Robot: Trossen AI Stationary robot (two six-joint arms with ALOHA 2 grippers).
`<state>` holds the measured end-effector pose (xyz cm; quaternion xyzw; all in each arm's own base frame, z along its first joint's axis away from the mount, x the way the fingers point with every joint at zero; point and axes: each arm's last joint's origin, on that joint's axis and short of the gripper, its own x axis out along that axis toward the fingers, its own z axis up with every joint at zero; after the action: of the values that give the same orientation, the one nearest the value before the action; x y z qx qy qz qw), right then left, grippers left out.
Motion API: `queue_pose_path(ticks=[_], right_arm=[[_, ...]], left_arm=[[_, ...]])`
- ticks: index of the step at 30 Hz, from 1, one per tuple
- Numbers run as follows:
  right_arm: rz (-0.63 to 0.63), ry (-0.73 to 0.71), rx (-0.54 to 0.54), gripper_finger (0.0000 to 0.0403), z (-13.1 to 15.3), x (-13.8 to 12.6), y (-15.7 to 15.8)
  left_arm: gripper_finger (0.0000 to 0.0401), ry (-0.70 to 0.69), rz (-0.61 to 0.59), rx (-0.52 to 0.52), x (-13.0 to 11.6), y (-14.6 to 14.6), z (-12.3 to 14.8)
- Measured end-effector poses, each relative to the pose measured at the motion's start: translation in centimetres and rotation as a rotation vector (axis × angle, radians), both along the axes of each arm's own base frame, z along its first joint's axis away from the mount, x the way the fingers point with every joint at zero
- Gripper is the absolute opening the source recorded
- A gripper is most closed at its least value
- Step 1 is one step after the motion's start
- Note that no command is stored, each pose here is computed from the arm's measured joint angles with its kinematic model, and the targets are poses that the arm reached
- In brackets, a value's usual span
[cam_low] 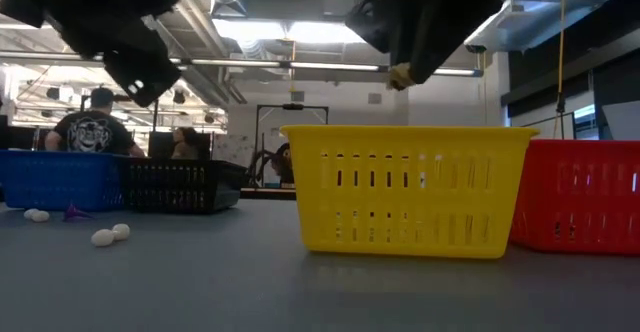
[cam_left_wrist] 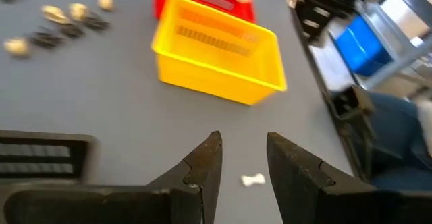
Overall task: Sort Halloween decoration
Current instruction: Put the skull toy into the yellow bin, then put the witch hat toy into the black bin
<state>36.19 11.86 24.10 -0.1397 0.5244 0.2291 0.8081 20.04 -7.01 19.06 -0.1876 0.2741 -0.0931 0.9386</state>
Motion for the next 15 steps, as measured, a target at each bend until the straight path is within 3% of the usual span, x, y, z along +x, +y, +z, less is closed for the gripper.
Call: queue_pose_path(ticks=[15], right_arm=[[-0.002, 0.027, -0.007, 0.0078, -1.0, 0.3, 0.1]], left_arm=[[0.0110, 0.010, -0.158, -0.023, -2.2, -4.4, 0.0]])
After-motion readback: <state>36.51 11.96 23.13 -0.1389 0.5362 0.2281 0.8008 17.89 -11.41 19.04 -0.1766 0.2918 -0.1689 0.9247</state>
